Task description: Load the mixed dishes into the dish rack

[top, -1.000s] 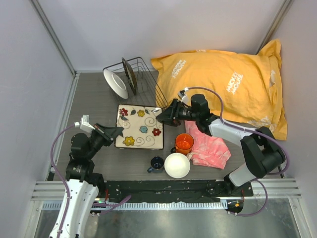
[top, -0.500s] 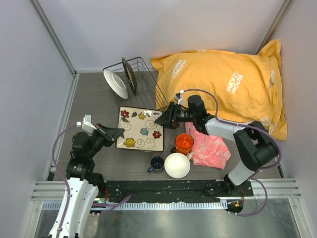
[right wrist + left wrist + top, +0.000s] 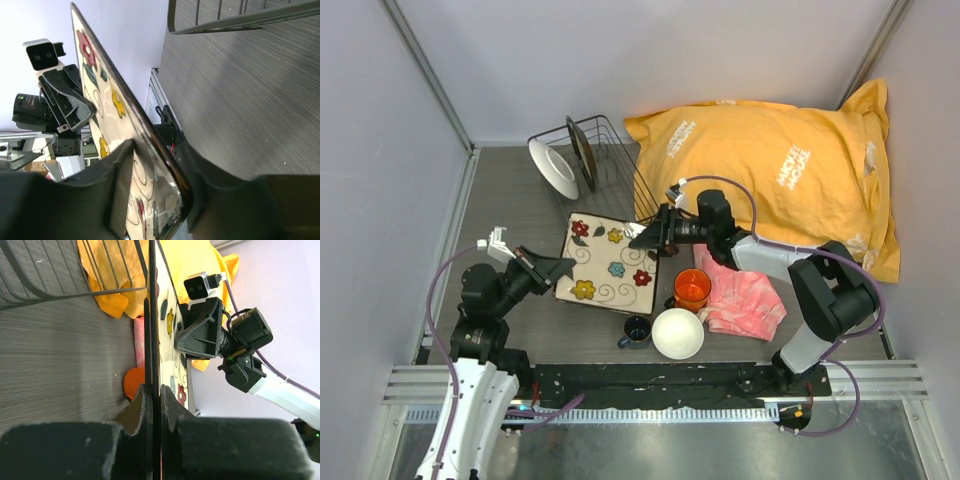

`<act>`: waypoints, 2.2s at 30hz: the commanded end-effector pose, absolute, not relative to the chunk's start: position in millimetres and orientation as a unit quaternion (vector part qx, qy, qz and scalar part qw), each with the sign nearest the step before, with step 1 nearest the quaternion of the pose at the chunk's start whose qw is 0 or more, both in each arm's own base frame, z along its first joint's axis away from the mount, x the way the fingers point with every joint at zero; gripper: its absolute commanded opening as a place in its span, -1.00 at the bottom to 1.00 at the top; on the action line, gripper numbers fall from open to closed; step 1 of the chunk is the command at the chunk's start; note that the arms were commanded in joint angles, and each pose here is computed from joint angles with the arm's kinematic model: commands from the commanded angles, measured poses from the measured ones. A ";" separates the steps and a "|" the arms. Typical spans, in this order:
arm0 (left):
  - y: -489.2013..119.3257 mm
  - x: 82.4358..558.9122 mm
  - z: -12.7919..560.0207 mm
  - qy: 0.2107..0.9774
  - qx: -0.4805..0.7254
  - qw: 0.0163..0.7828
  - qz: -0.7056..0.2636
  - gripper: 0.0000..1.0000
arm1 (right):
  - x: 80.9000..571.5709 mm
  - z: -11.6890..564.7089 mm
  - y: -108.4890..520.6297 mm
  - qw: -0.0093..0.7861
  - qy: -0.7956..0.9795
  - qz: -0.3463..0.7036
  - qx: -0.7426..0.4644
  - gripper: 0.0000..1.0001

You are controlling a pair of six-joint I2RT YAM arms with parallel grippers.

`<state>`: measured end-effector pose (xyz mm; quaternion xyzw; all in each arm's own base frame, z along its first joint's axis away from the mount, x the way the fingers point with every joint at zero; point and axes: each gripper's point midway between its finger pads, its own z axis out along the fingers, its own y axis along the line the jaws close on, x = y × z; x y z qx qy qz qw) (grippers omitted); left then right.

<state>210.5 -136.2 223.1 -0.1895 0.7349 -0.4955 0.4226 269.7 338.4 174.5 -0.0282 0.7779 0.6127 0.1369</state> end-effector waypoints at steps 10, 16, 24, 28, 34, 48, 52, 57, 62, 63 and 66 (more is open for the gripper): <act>-143.1 196.5 300.4 0.673 -0.130 0.481 -0.547 -0.69 | 278.9 231.7 330.9 0.191 0.714 0.670 -0.066 -0.98; -139.1 197.8 295.2 0.679 -0.140 0.485 -0.533 0.89 | 296.2 280.0 309.9 0.226 0.667 0.709 -0.033 -0.98; -122.2 196.3 283.4 0.711 -0.166 0.498 -0.468 0.99 | 345.3 348.0 266.4 0.351 0.661 0.664 -0.018 -0.98; -109.9 194.5 272.2 0.730 -0.188 0.501 -0.426 1.00 | 380.0 357.2 244.1 0.453 0.716 0.531 -0.004 -0.98; -108.4 192.7 274.0 0.734 -0.182 0.504 -0.417 0.99 | 420.4 411.4 213.5 0.563 0.696 0.444 0.046 -0.98; -107.8 193.4 267.7 0.739 -0.183 0.500 -0.412 0.99 | 482.4 461.2 243.0 0.734 0.649 0.197 0.024 -0.98; -107.9 194.2 266.0 0.742 -0.181 0.499 -0.410 0.99 | 496.1 462.8 249.8 0.757 0.634 0.155 0.025 -0.98; -108.5 198.5 262.4 0.747 -0.176 0.496 -0.406 1.00 | 513.7 447.1 273.0 0.772 0.625 0.120 0.004 -0.98; -110.4 204.5 259.8 0.749 -0.173 0.493 -0.407 0.99 | 524.9 437.8 282.3 0.782 0.615 0.102 0.011 -0.98; -110.7 206.3 258.0 0.751 -0.174 0.490 -0.407 0.99 | 524.3 437.2 285.7 0.783 0.614 0.101 0.011 -0.98; -111.8 209.0 257.2 0.753 -0.169 0.489 -0.406 0.99 | 518.7 440.2 293.4 0.793 0.602 0.093 0.015 -0.98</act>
